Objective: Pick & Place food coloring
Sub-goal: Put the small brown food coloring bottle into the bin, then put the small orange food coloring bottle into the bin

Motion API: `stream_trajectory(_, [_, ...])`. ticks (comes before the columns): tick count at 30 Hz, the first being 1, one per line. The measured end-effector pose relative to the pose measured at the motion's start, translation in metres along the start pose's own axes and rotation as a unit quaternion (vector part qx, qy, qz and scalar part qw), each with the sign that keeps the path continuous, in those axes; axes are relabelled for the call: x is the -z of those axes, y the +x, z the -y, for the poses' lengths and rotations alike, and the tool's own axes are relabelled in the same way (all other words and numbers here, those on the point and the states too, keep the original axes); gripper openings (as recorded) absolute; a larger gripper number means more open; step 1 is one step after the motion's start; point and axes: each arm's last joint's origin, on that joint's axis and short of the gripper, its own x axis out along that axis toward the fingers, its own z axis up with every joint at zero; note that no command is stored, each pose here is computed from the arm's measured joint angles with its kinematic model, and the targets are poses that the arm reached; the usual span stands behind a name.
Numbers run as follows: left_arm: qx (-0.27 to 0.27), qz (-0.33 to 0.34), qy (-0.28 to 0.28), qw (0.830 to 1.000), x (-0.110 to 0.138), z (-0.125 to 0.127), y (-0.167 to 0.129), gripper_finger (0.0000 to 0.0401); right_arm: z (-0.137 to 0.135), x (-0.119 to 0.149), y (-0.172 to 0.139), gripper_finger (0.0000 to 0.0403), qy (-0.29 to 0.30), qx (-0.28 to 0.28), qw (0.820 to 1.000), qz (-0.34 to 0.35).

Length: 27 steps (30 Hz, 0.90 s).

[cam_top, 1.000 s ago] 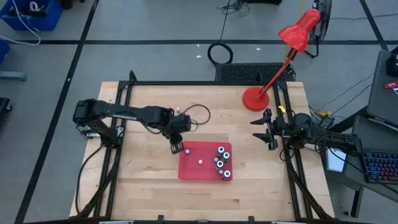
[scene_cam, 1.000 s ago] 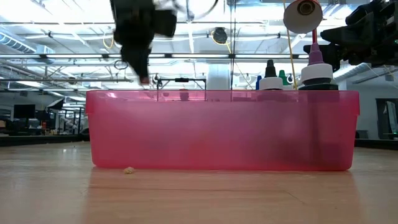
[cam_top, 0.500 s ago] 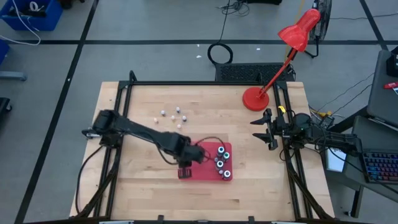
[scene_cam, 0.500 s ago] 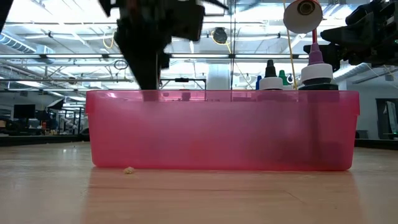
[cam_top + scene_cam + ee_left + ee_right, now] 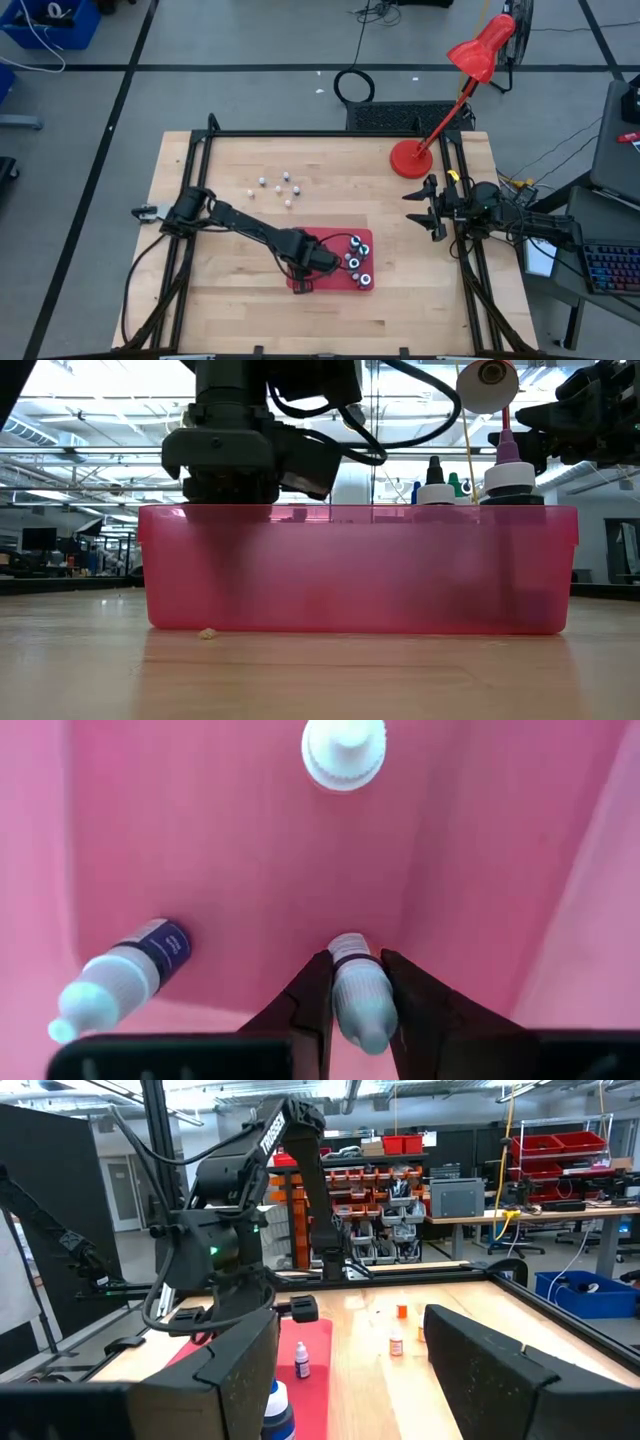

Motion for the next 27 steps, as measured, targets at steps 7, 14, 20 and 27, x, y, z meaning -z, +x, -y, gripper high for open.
stream_trajectory(7, [0.008,-0.005,-0.016,1.0,0.002,0.0,-0.002,0.0148,0.0,0.0,0.0,0.0238,0.0,0.0,1.0,0.0])
stream_trajectory(14, [0.05,0.007,-0.021,0.999,0.006,-0.003,-0.032,0.0207,0.0,0.0,0.0,0.0238,0.0,0.0,1.0,0.0])
stream_trajectory(20, [-0.016,0.065,-0.009,0.998,0.021,-0.014,-0.081,0.021,0.0,0.0,0.0,0.0238,0.0,0.0,1.0,0.0])
stream_trajectory(27, [-0.089,0.06,-0.069,0.992,0.054,-0.061,-0.133,0.019,0.0,0.0,0.0,0.0238,0.0,0.0,1.0,0.001])
